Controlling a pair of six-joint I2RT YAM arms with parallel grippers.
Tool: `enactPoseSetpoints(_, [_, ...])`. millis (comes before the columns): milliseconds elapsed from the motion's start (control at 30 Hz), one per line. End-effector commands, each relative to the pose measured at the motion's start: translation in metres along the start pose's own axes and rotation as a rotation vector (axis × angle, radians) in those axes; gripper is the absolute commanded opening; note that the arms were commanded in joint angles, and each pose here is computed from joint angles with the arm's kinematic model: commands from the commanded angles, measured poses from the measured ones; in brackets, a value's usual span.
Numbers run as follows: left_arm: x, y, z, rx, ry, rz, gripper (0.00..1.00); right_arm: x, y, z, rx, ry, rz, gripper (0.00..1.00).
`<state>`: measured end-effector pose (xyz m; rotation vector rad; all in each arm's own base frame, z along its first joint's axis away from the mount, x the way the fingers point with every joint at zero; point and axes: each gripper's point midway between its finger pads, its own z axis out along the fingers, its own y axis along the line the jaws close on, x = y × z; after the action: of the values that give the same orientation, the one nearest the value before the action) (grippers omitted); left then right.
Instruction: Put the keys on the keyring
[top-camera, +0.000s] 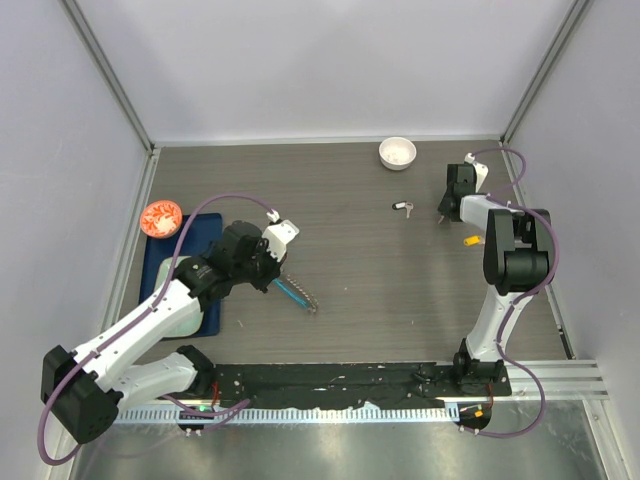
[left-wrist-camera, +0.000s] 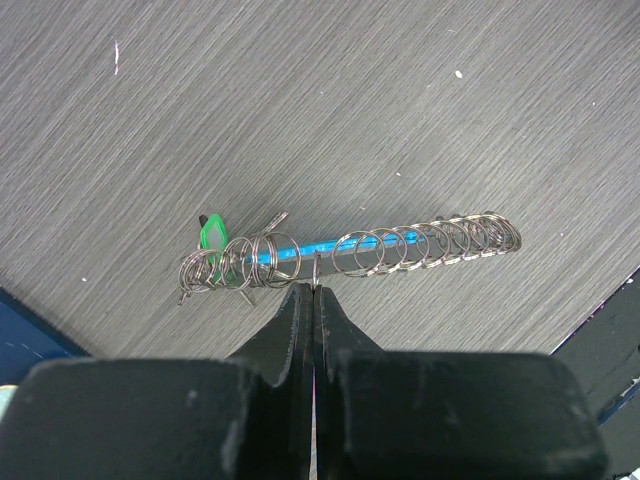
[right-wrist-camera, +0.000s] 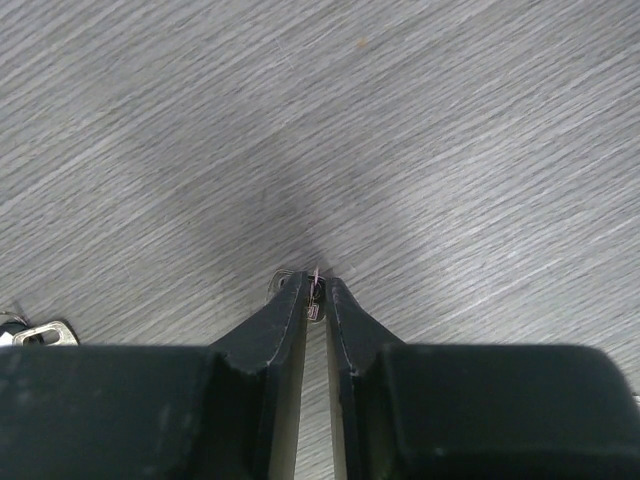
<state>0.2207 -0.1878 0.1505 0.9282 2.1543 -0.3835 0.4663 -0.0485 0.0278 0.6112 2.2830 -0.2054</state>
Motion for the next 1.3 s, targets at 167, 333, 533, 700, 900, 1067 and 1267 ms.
enactPoseSetpoints(167, [-0.015, 0.000, -0.004, 0.006, -0.065, 0.017, 0.00, -0.018, 0.004, -0.003, -0.003, -0.041, 0.008, 0.14])
enactPoseSetpoints(333, [-0.015, -0.001, -0.004, 0.008, -0.067, 0.017, 0.00, -0.015, 0.002, -0.005, -0.003, -0.037, 0.006, 0.05])
enactPoseSetpoints(533, [-0.016, -0.001, -0.005, 0.011, -0.072, 0.018, 0.00, -0.020, 0.007, -0.023, -0.036, -0.054, -0.017, 0.01])
enactPoseSetpoints(700, [-0.019, -0.004, -0.006, 0.028, -0.091, 0.036, 0.00, -0.016, 0.031, -0.054, -0.114, -0.065, -0.100, 0.01])
enactPoseSetpoints(900, [-0.025, -0.010, -0.013, 0.065, -0.153, 0.095, 0.00, 0.018, 0.091, -0.111, -0.294, -0.087, -0.370, 0.01])
enactPoseSetpoints(1067, [-0.030, -0.016, -0.018, 0.102, -0.207, 0.166, 0.00, 0.035, 0.144, -0.184, -0.536, -0.204, -0.521, 0.01])
enactPoseSetpoints(1267, [-0.039, -0.021, -0.019, 0.132, -0.250, 0.243, 0.00, 0.075, 0.186, -0.270, -0.871, -0.361, -0.736, 0.01])
